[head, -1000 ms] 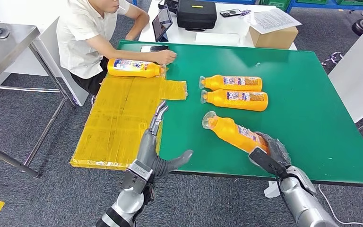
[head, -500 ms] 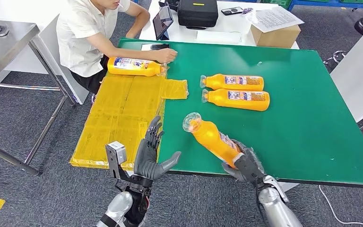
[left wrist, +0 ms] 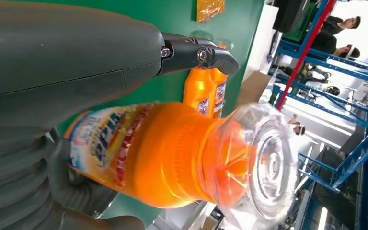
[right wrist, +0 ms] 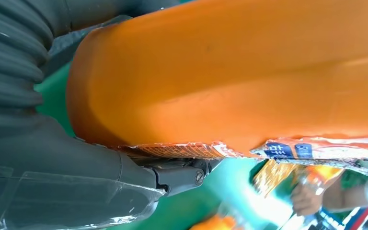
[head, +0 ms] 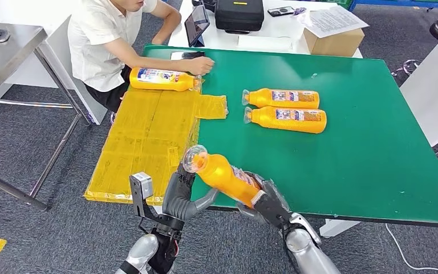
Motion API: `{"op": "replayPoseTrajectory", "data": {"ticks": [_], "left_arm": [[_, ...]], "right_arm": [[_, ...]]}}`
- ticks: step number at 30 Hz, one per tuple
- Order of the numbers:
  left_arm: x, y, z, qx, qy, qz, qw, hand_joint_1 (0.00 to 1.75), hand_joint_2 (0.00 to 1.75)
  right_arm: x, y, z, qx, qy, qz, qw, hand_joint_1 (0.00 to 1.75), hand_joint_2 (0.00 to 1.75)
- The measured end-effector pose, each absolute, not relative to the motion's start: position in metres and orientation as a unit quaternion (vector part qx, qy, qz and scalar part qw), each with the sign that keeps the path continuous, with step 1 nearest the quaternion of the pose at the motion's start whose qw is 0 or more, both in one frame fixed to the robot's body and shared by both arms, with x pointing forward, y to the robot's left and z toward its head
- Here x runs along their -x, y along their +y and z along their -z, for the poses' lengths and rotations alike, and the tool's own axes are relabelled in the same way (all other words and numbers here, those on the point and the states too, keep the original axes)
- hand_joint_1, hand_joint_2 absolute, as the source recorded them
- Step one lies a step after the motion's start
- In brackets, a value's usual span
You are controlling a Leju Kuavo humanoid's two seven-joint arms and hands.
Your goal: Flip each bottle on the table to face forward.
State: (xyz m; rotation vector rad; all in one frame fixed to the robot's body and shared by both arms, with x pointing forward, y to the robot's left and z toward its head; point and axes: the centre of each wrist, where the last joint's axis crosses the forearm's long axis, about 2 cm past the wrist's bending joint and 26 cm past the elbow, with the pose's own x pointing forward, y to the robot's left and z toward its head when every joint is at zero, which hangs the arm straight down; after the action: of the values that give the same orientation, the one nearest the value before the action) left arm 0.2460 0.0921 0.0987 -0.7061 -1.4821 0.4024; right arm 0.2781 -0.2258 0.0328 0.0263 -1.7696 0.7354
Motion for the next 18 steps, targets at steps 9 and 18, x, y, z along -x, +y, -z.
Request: {"op": "replayPoseTrajectory", "data": {"ticks": [9,18], "left_arm": [[-0.256,0.092,-0.106,0.273,-0.695,-0.168,0.643,0.00,1.75],[-0.272,0.089,-0.113,0.289,-0.684,-0.174,0.647,1.71,1.75]], "right_arm": [[-0.273,-0.204,-0.031,-0.029,-0.755,-0.334,0.563,1.64,1.75],[-0.277,-0.170,-0.039,-0.060,-0.759,-0.354,0.543,1.36,1.75]]}}
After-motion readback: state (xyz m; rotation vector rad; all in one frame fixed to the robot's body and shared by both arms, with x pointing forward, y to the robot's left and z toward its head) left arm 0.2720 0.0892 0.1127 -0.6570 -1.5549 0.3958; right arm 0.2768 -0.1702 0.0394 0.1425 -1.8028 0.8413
